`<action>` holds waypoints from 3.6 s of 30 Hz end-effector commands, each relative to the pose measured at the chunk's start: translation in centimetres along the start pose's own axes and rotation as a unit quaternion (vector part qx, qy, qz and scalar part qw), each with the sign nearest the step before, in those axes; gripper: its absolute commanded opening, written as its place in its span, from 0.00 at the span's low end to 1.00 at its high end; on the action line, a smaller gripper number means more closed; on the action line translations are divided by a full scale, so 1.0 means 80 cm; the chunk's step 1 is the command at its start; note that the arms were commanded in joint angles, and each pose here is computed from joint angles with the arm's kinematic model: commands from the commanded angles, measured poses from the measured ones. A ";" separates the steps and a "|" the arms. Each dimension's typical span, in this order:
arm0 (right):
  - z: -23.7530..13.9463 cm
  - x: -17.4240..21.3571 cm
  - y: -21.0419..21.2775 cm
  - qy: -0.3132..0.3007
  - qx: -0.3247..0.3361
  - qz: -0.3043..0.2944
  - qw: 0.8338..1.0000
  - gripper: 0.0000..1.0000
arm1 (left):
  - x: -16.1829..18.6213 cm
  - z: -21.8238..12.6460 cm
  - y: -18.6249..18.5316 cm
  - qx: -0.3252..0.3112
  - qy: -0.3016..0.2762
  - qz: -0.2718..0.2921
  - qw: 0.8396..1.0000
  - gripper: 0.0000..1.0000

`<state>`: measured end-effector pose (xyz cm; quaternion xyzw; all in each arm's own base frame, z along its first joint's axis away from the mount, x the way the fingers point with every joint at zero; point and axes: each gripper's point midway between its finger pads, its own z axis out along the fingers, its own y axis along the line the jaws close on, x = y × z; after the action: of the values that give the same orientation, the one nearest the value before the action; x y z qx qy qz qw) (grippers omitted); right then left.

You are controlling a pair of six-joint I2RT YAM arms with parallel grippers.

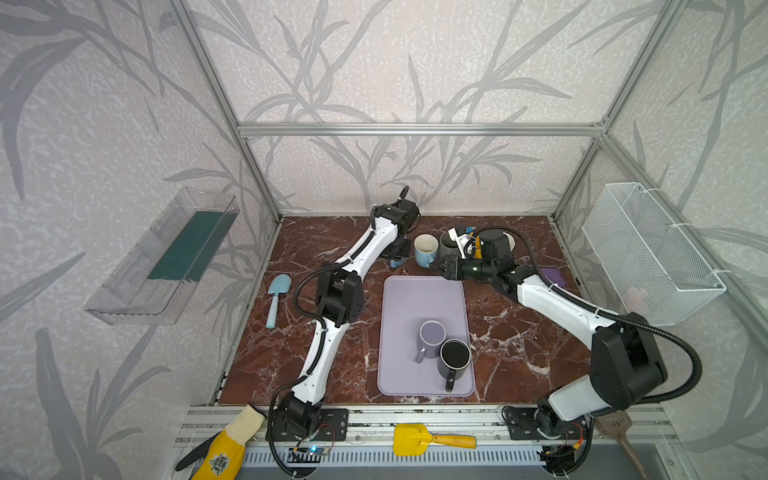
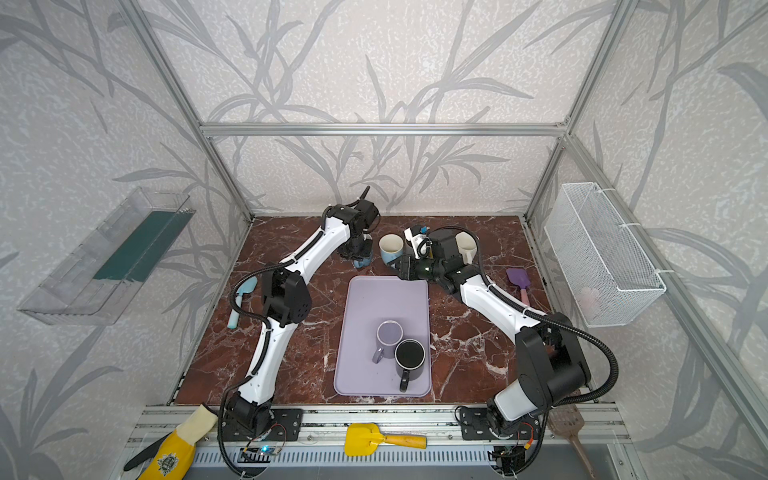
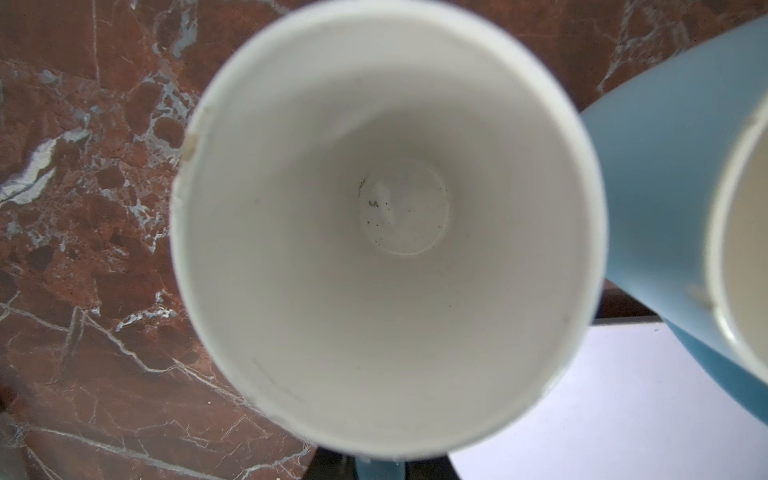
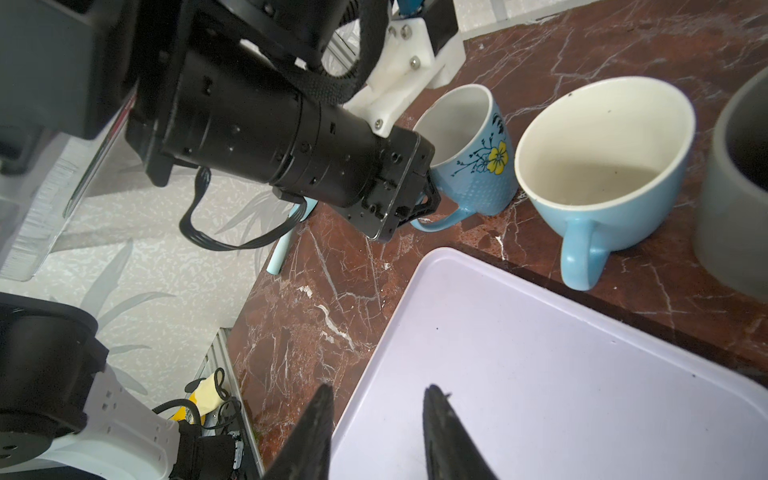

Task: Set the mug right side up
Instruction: 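Lower the floral mug upright beside the light blue mug with the left gripper, then open the left gripper and lift it off the floral mug, then move the left gripper over the tray while the right gripper reaches the black mug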

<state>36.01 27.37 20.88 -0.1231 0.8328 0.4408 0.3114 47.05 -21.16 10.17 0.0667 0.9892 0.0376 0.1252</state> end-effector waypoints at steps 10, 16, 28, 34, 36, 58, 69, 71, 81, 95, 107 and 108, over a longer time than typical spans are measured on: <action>-0.018 -0.004 0.007 -0.011 0.011 -0.025 1.000 0.37 | -0.002 -0.004 -0.001 -0.022 -0.007 -0.004 1.000 0.00; -0.020 -0.004 0.006 -0.010 0.016 -0.027 0.999 0.37 | 0.001 0.001 -0.005 -0.016 0.000 0.000 1.000 0.00; -0.023 -0.007 0.010 -0.011 0.019 -0.029 0.999 0.37 | 0.002 -0.001 -0.007 -0.013 0.001 0.004 1.000 0.18; -0.025 -0.008 0.011 -0.011 0.020 -0.031 0.999 0.37 | 0.001 -0.002 -0.006 -0.014 -0.001 0.006 1.000 0.24; -0.026 -0.009 0.011 -0.012 0.021 -0.031 0.999 0.37 | 0.001 -0.003 -0.006 -0.014 -0.001 0.007 1.000 0.26; -0.022 -0.015 0.008 -0.008 0.032 -0.032 0.999 0.37 | -0.009 -0.049 -0.005 0.005 -0.034 0.017 0.999 0.60; -0.018 -0.019 0.002 -0.006 0.045 -0.033 0.998 0.37 | 0.006 -0.095 0.003 0.022 -0.044 0.028 0.998 0.60; -0.018 -0.017 -0.001 -0.004 0.050 -0.032 0.998 0.37 | 0.016 -0.100 0.001 0.034 -0.041 0.034 0.998 0.60; -0.011 -0.019 -0.015 0.001 0.065 -0.027 0.998 0.37 | 0.077 -0.134 0.006 0.075 -0.038 0.048 0.995 0.60; 0.004 -0.031 -0.018 0.003 0.060 -0.018 0.998 0.37 | 0.164 -0.141 -0.007 0.090 -0.014 0.070 0.993 0.60; 0.008 -0.030 -0.021 0.007 0.062 -0.014 0.998 0.37 | 0.220 -0.126 -0.038 0.118 0.021 0.100 0.988 0.58; 0.008 -0.030 -0.021 0.007 0.062 -0.014 0.998 0.37 | 0.224 -0.124 -0.039 0.120 0.023 0.103 0.987 0.58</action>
<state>38.36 26.70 20.32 -0.1178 0.8624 0.3808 0.3122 27.86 -22.01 14.21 0.1795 0.9792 -0.0500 0.0805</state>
